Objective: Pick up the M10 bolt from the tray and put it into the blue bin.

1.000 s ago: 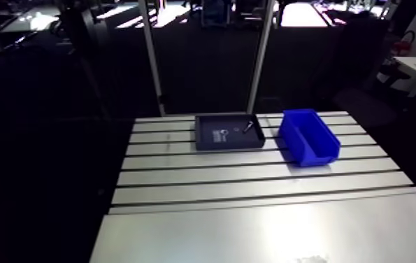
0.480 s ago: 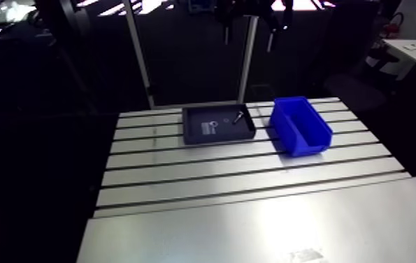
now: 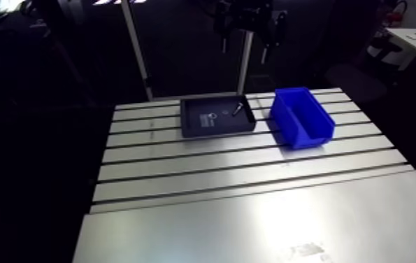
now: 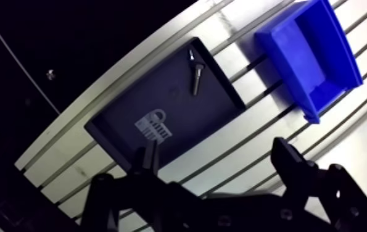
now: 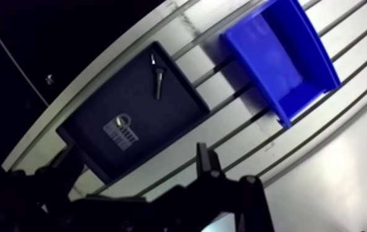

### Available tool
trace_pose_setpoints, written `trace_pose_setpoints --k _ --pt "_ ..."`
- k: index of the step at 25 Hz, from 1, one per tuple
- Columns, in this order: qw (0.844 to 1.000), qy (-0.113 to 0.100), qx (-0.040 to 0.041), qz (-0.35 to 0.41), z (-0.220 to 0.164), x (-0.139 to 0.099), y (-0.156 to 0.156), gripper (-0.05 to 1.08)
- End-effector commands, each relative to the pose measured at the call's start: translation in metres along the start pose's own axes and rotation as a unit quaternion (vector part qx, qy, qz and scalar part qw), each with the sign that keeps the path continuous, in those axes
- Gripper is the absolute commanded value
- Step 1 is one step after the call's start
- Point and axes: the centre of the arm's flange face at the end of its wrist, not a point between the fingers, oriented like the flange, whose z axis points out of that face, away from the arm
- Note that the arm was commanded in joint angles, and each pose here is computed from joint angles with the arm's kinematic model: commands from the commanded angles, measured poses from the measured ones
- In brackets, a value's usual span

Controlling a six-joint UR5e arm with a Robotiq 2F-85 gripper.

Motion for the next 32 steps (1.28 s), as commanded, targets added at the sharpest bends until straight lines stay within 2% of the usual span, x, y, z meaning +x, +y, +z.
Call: trace_pose_setpoints --k 1,9,23,26,29,32 --pt "0.999 0.009 0.005 0.031 0.022 0.006 -0.007 0.01" --pt "0.999 0.007 0.0022 0.036 0.051 0.012 -0.012 0.01" --pt "0.999 -0.026 -0.0201 0.039 0.097 0.006 -0.009 0.01" --pt "0.999 -0.028 -0.0213 0.039 0.105 0.007 -0.01 0.01" --pt "0.999 -0.019 -0.0141 0.037 0.111 0.01 -0.012 0.01" --pt "0.999 -0.025 -0.0176 0.037 0.12 0.009 -0.011 0.01"
